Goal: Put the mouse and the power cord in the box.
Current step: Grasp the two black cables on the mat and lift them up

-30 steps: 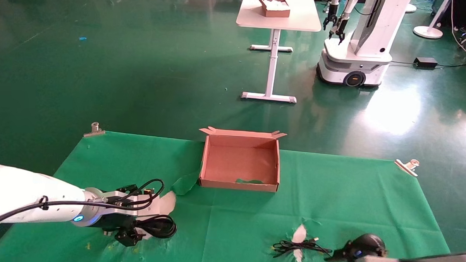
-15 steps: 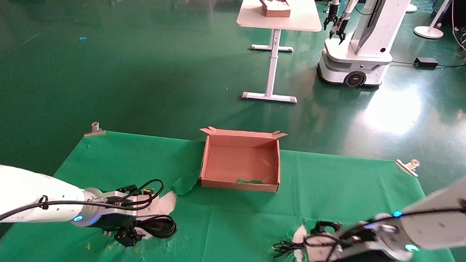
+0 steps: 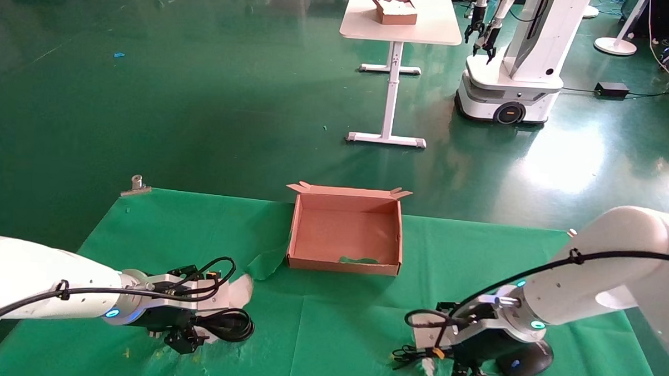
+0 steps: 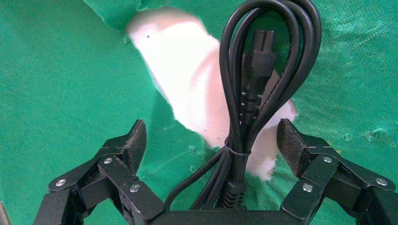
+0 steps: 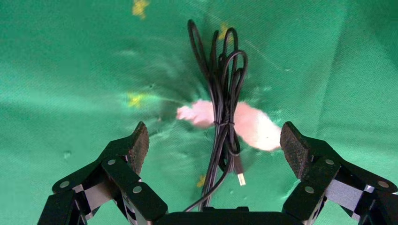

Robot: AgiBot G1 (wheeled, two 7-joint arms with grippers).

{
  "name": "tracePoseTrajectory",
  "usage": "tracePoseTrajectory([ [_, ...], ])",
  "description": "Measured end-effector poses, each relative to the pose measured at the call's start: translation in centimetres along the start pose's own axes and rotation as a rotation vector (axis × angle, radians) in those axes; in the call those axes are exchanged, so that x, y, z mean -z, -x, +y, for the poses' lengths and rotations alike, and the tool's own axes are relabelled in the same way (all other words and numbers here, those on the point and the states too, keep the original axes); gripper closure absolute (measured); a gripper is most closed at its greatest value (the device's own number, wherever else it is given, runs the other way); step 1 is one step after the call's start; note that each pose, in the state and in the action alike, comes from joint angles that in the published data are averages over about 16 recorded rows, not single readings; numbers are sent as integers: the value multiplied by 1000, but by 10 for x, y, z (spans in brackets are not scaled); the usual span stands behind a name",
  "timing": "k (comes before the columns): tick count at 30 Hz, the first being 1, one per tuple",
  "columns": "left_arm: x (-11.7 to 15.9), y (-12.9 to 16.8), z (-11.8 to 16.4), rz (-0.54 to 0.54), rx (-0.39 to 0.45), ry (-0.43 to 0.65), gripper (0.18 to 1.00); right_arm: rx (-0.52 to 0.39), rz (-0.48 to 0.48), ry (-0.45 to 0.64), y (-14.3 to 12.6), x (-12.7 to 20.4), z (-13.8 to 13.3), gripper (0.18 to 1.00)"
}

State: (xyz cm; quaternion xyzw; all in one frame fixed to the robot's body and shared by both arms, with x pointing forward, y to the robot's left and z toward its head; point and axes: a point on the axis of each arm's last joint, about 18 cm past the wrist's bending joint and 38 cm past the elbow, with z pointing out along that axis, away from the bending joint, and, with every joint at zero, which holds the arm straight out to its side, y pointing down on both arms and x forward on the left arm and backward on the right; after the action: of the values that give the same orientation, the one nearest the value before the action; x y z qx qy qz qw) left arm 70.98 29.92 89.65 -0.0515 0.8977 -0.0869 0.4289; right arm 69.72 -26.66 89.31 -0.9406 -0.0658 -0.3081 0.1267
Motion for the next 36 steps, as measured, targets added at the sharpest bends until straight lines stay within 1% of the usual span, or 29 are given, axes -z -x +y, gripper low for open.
tracePoseTrajectory([
  [6,0,0,0,0,0,0,199,-7,-1,2,-3,-2,-1,195],
  [12,0,0,0,0,1,0,239,-8,0,0,-2,-2,-1,236],
  [18,0,0,0,0,1,-1,312,-5,0,-2,-2,-1,-1,313],
  [24,0,0,0,0,1,-2,422,-3,0,-2,-1,-1,0,418],
  [29,0,0,0,0,1,-2,540,-2,0,-3,-1,0,0,540],
  [34,0,0,0,0,1,-2,675,-1,1,-3,-1,0,0,663],
  [36,0,0,0,0,0,-2,711,-1,1,-3,-1,0,0,706],
])
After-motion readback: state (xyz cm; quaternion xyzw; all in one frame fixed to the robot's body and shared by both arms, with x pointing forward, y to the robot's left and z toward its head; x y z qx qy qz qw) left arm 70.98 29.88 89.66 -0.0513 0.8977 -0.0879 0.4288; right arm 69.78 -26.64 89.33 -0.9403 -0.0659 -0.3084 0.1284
